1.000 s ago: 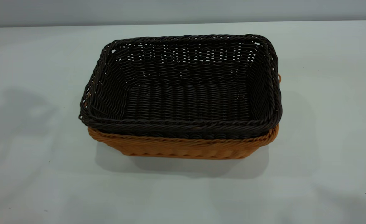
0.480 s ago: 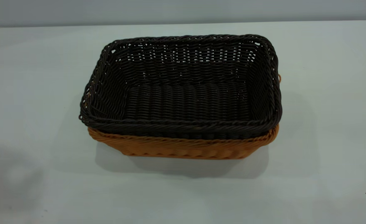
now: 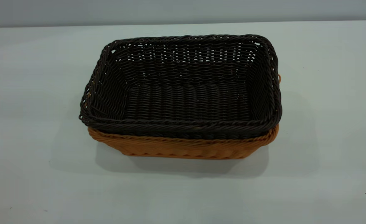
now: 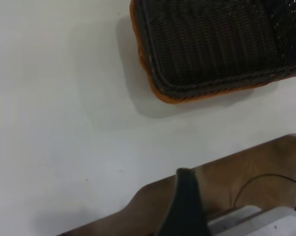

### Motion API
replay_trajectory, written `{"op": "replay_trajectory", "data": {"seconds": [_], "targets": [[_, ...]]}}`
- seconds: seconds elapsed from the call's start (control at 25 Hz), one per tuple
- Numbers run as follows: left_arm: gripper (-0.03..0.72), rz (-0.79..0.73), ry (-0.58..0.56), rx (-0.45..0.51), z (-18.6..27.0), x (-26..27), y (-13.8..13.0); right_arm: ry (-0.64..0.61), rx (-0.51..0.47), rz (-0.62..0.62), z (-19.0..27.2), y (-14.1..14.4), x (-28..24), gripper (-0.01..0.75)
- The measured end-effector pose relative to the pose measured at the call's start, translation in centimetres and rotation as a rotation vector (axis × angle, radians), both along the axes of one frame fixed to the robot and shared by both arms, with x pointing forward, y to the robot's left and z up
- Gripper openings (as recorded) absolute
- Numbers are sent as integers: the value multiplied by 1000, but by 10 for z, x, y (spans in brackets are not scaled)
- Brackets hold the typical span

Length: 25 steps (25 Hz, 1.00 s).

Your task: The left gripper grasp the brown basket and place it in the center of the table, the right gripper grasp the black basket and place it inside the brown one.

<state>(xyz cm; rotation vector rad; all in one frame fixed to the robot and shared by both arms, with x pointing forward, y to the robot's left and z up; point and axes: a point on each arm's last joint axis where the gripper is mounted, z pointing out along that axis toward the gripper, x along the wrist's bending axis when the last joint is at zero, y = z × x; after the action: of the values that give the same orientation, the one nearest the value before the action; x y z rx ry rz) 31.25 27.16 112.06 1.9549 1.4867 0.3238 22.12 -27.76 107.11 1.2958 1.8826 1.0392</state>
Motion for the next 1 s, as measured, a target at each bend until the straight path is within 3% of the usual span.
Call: {"op": "replay_trajectory", "data": {"seconds": [0.2,0.48,0.68,1.0], "targets": [[534,38,-87,41,-14,-29,2,12,-12,-32,-25,-3,5,591],[534,93,-166,90,-41,-48,7,8,-28,-45,-26,-5,6,591],[534,117,-178,121,-60,-55,9,9,-27,-44,-26,-4,6,589],[534,291,-115,192,-78,-57,24,10,-27,-44,-26,-4,6,557]]}}
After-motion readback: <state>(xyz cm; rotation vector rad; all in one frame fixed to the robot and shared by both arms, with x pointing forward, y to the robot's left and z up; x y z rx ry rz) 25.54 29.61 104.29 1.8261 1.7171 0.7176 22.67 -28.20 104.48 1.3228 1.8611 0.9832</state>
